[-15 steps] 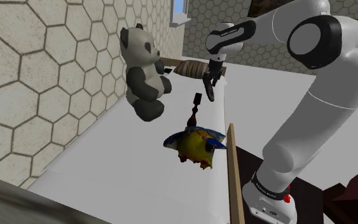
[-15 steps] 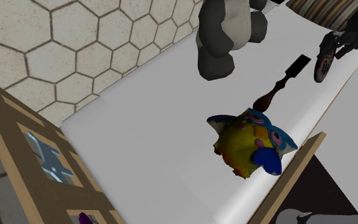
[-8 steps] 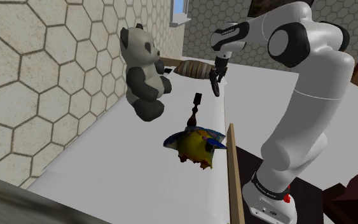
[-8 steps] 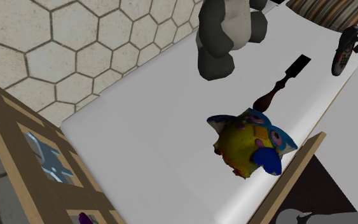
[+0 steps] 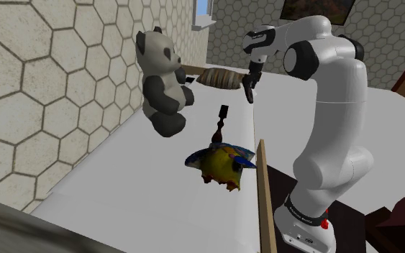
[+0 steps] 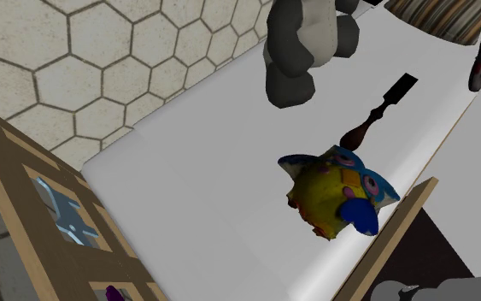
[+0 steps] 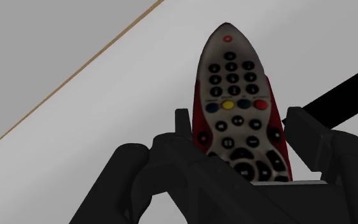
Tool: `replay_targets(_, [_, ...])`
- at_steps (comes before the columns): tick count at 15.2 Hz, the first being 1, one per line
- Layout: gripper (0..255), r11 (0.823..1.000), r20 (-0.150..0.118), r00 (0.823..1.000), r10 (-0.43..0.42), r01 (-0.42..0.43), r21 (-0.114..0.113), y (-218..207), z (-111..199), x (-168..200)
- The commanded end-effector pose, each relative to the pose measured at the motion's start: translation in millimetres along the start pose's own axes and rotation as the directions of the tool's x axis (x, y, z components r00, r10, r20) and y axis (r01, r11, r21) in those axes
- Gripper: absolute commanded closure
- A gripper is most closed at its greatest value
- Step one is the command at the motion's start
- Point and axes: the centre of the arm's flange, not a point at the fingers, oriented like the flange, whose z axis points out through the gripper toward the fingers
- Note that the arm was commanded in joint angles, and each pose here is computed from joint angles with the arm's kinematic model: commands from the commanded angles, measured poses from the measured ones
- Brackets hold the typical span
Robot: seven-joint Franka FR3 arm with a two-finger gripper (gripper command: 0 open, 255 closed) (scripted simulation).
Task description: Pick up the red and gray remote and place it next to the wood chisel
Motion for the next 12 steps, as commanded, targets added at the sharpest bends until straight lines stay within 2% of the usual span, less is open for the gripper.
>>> replay_targets(1, [255, 1.000, -0.001, 1.000, -0.002, 0.002, 0.000, 5.8, 7.7, 1.4])
replay_targets(12, [255, 1.000, -0.001, 1.000, -0.002, 0.002, 0.000, 6.9, 65.7, 0.1])
